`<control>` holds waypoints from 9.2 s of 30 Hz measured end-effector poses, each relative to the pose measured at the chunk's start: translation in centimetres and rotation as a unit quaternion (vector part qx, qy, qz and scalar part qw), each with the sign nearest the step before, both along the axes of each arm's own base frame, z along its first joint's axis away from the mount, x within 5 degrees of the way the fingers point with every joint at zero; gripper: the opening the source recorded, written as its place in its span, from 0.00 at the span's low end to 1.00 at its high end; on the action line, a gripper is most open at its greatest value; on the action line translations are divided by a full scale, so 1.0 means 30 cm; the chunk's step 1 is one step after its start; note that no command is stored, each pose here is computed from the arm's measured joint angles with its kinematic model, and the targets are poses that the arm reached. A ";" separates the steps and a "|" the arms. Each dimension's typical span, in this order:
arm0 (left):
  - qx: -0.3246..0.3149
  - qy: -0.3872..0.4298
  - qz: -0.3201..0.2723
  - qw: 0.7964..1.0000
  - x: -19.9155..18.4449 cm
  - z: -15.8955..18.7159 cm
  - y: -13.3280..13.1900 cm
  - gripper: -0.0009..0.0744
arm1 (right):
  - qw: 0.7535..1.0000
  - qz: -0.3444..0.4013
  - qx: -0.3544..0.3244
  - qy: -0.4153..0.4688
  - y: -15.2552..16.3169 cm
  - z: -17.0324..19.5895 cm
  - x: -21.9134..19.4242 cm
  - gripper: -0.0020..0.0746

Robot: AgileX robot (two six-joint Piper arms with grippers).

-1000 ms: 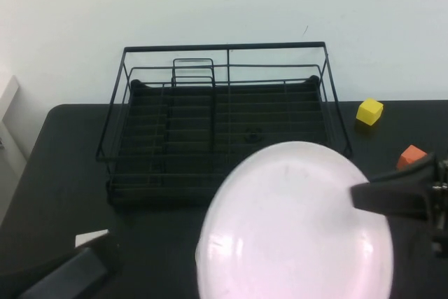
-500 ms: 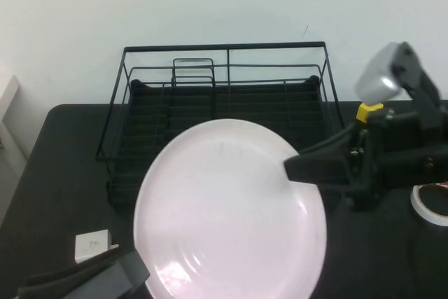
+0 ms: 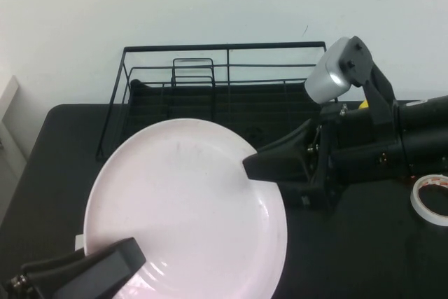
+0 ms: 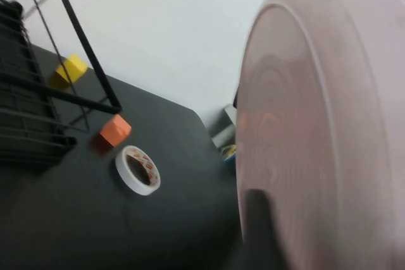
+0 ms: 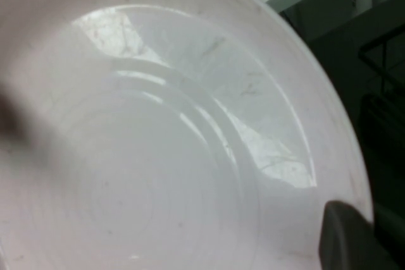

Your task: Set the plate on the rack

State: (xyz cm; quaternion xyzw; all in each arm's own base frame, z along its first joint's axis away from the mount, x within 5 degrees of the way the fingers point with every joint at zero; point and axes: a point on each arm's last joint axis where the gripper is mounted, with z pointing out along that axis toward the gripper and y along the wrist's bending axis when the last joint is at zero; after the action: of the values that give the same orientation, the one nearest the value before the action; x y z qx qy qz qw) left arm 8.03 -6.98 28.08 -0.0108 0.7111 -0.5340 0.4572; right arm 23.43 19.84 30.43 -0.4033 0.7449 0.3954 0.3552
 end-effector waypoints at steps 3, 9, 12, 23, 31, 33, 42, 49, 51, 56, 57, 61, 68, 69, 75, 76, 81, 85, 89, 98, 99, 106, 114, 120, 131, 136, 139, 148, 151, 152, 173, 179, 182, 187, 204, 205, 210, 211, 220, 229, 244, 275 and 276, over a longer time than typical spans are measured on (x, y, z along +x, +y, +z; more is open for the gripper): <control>0.005 -0.002 0.003 1.000 0.004 -0.001 0.001 0.42 | 1.000 0.004 0.000 -0.004 0.001 0.001 -0.001 0.04; 0.013 -0.008 0.010 1.000 0.007 -0.003 0.004 0.26 | 1.000 0.009 0.007 -0.008 0.003 0.006 -0.003 0.04; 0.017 -0.012 0.011 1.000 0.007 -0.003 0.004 0.25 | 1.000 0.007 0.021 -0.008 0.006 0.013 -0.001 0.04; 0.032 -0.031 0.014 0.999 0.010 -0.003 0.006 0.13 | 0.985 0.057 0.165 -0.005 0.027 0.095 -0.026 0.32; 0.072 -0.094 0.034 0.992 0.028 0.072 0.013 0.13 | 0.980 0.077 0.183 -0.029 0.010 0.113 -0.027 0.73; 0.080 -0.121 0.054 0.988 0.045 0.132 0.020 0.13 | 0.980 0.065 0.185 -0.038 -0.016 0.122 -0.014 0.73; 0.186 -0.189 0.059 0.962 0.189 0.348 0.015 0.13 | 0.973 0.004 0.200 -0.112 -0.212 0.222 0.012 0.49; 0.288 -0.214 0.042 0.932 0.391 0.432 0.003 0.13 | 0.982 0.018 0.083 -0.168 -0.275 0.229 -0.048 0.07; 0.330 -0.230 0.032 0.915 0.458 0.437 0.000 0.13 | 0.984 0.027 0.038 -0.171 -0.285 0.220 -0.070 0.05; 0.433 -0.268 -0.001 0.861 0.618 0.392 -0.006 0.13 | 0.982 0.023 -0.102 -0.160 -0.333 0.184 -0.114 0.04; 0.450 -0.275 -0.006 0.849 0.652 0.379 -0.006 0.13 | 0.980 0.018 -0.122 -0.155 -0.342 0.180 -0.120 0.04; 0.508 -0.300 -0.007 0.807 0.781 0.331 -0.002 0.13 | 0.973 -0.014 -0.198 -0.121 -0.384 0.158 -0.142 0.03; 0.590 -0.348 -0.025 0.728 0.979 0.244 -0.013 0.13 | 0.966 -0.031 -0.246 -0.074 -0.417 0.070 -0.191 0.03; 0.594 -0.352 -0.032 0.722 1.001 0.229 -0.022 0.13 | 0.966 -0.031 -0.248 -0.066 -0.418 0.051 -0.198 0.03; 0.606 -0.371 -0.076 0.700 1.106 0.122 -0.122 0.13 | 0.963 -0.019 -0.268 -0.027 -0.429 -0.072 -0.226 0.03; 0.609 -0.370 -0.078 0.698 1.120 0.105 -0.133 0.13 | 0.962 -0.016 -0.271 -0.023 -0.431 -0.088 -0.230 0.03; 0.630 -0.366 -0.082 0.680 1.192 0.017 -0.178 0.13 | 0.960 -0.013 -0.278 -0.023 -0.436 -0.112 -0.241 0.03; 0.638 -0.366 -0.091 0.671 1.213 -0.018 -0.186 0.13 | 0.960 -0.015 -0.279 -0.029 -0.436 -0.111 -0.239 0.03; 0.647 -0.367 -0.095 0.662 1.218 -0.030 -0.184 0.13 | 0.959 -0.013 -0.280 -0.030 -0.437 -0.115 -0.240 0.03; 0.668 -0.372 -0.121 0.633 1.232 -0.078 -0.185 0.13 | 0.959 -0.008 -0.282 -0.034 -0.437 -0.117 -0.241 0.03; 0.670 -0.373 -0.124 0.630 1.235 -0.088 -0.188 0.13 | 0.959 -0.008 -0.282 -0.034 -0.437 -0.117 -0.241 0.03; 0.681 -0.376 -0.127 0.615 1.245 -0.109 -0.186 0.13 | 0.959 -0.007 -0.282 -0.034 -0.437 -0.117 -0.241 0.03; 0.681 -0.394 -0.078 0.613 1.225 -0.004 -0.177 0.13 | 0.959 -0.009 -0.282 -0.036 -0.437 -0.116 -0.240 0.03; 0.692 -0.399 -0.019 0.601 1.225 0.087 -0.156 0.13 | 0.960 -0.011 -0.279 -0.036 -0.435 -0.115 -0.239 0.03; 0.648 -0.402 -0.064 0.643 1.203 0.072 -0.188 0.13 | 0.961 -0.008 -0.273 -0.031 -0.432 -0.114 -0.242 0.03; 0.650 -0.388 -0.075 0.649 1.200 0.062 -0.186 0.13 | 0.962 -0.009 -0.272 -0.031 -0.432 -0.114 -0.242 0.03; 0.658 -0.374 -0.089 0.648 1.202 0.043 -0.172 0.13 | 0.962 -0.009 -0.271 -0.031 -0.431 -0.114 -0.242 0.03; 0.673 -0.345 -0.127 0.642 1.227 -0.049 -0.156 0.13 | 0.962 -0.008 -0.271 -0.030 -0.431 -0.114 -0.243 0.03; 0.674 -0.338 -0.133 0.643 1.237 -0.082 -0.157 0.13 | 0.962 -0.008 -0.271 -0.030 -0.431 -0.114 -0.243 0.03; 0.674 -0.336 -0.135 0.643 1.239 -0.090 -0.158 0.13 | 0.962 -0.008 -0.271 -0.030 -0.431 -0.114 -0.243 0.03; 0.675 -0.323 -0.125 0.652 1.257 -0.124 -0.155 0.13 | 0.962 -0.009 -0.271 -0.031 -0.431 -0.114 -0.242 0.03; 0.677 -0.326 -0.116 0.650 1.256 -0.109 -0.156 0.13 | 0.962 -0.010 -0.271 -0.031 -0.431 -0.114 -0.241 0.03; 0.683 -0.344 -0.103 0.636 1.244 -0.063 -0.166 0.13 | 0.962 -0.010 -0.271 -0.031 -0.431 -0.114 -0.241 0.03; 0.682 -0.364 -0.093 0.627 1.224 -0.011 -0.186 0.13 | 0.962 -0.010 -0.270 -0.031 -0.431 -0.114 -0.241 0.03; 0.689 -0.363 -0.075 0.623 1.240 -0.019 -0.186 0.13 | 0.963 -0.011 -0.266 -0.030 -0.429 -0.113 -0.241 0.03; 0.690 -0.360 -0.076 0.623 1.245 -0.031 -0.186 0.13 | 0.963 -0.011 -0.266 -0.030 -0.429 -0.113 -0.241 0.03; 0.694 -0.350 -0.086 0.624 1.262 -0.084 -0.188 0.13 | 0.963 -0.011 -0.266 -0.030 -0.429 -0.113 -0.241 0.03; 0.695 -0.348 -0.086 0.623 1.265 -0.092 -0.188 0.13 | 0.963 -0.011 -0.266 -0.030 -0.429 -0.113 -0.241 0.03; 0.685 -0.328 -0.066 0.648 1.285 -0.126 -0.188 0.14 | 0.963 -0.010 -0.267 -0.019 -0.431 -0.138 -0.251 0.03; 0.679 -0.317 -0.005 0.662 1.305 -0.104 -0.177 0.58 | 0.964 -0.013 -0.267 -0.013 -0.431 -0.154 -0.255 0.03; 0.650 -0.263 0.185 0.688 1.243 0.172 -0.087 0.18 | 0.958 -0.064 -0.271 -0.071 -0.441 -0.143 -0.211 0.03; 0.285 -0.250 0.110 0.919 0.259 0.276 -0.035 0.01 | 0.905 -0.231 -0.205 -0.292 -0.512 0.167 -0.402 0.03; 0.283 -0.249 0.099 0.921 0.236 0.249 -0.033 0.01 | 0.903 -0.235 -0.202 -0.297 -0.515 0.163 -0.422 0.03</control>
State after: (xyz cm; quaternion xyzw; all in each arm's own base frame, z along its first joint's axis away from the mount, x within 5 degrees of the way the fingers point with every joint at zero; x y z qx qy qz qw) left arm 15.10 -7.96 35.55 0.1819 0.6910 -0.2475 0.6544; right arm 10.78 4.39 35.33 -0.3788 0.7416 0.0036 0.5537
